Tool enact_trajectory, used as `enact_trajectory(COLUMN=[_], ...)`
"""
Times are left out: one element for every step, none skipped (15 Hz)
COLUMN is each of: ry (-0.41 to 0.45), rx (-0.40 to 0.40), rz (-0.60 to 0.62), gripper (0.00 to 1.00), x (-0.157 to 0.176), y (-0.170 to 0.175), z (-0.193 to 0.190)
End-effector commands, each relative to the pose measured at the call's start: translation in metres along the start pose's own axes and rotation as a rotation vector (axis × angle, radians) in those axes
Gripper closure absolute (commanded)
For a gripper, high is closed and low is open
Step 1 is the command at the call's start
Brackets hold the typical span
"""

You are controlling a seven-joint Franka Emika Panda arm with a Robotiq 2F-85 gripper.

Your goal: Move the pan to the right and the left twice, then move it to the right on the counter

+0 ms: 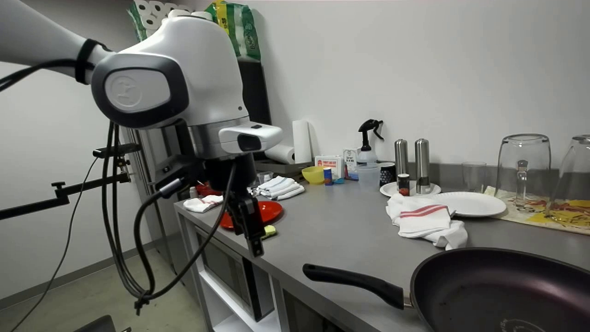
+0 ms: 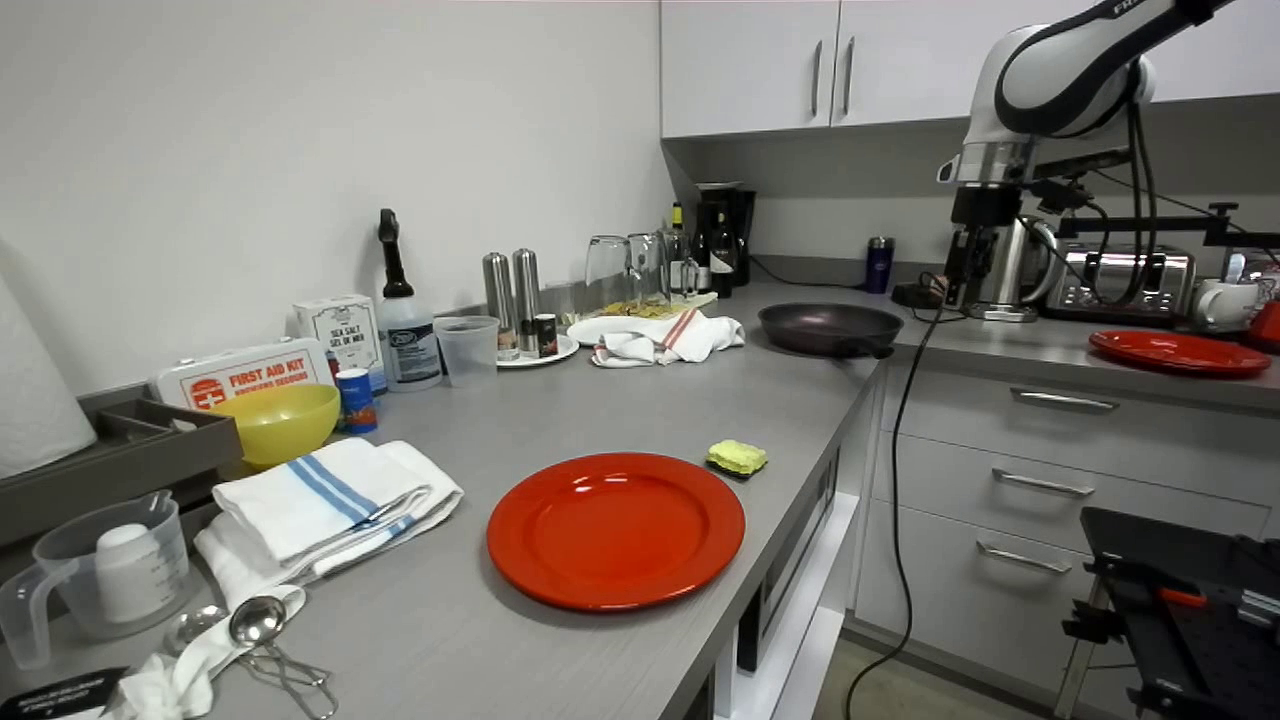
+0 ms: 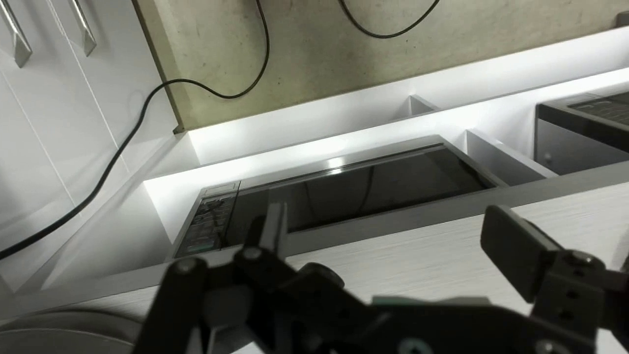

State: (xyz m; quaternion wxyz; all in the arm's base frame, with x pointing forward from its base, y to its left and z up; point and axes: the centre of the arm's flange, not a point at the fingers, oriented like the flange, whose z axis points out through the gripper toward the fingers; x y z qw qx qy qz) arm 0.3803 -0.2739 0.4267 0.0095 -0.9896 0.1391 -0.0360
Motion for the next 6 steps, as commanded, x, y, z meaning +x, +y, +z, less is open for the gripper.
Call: enact_trajectory(ry=[0.001,0.003,0.006,0.007,0.008,0.008], rx=[0.003,0.006,0.007,0.007,0.008,0.008], rz=[-0.004,-0.006,-0.008,-0.008,-0.008,-0.008], gripper=[0.00,0.00,0.00,0.00,0.00,0.00], x=[-0.0030,-0.0052,-0.0064,-0.0070,-0.0074,-0.0077], y=[-0.0023,-0.0041,-0.0051,-0.0054,-0.0054,-0.0055], z=[-0.0002,-0.0008,-0.0019,-0.0026,-0.0027,-0.0025])
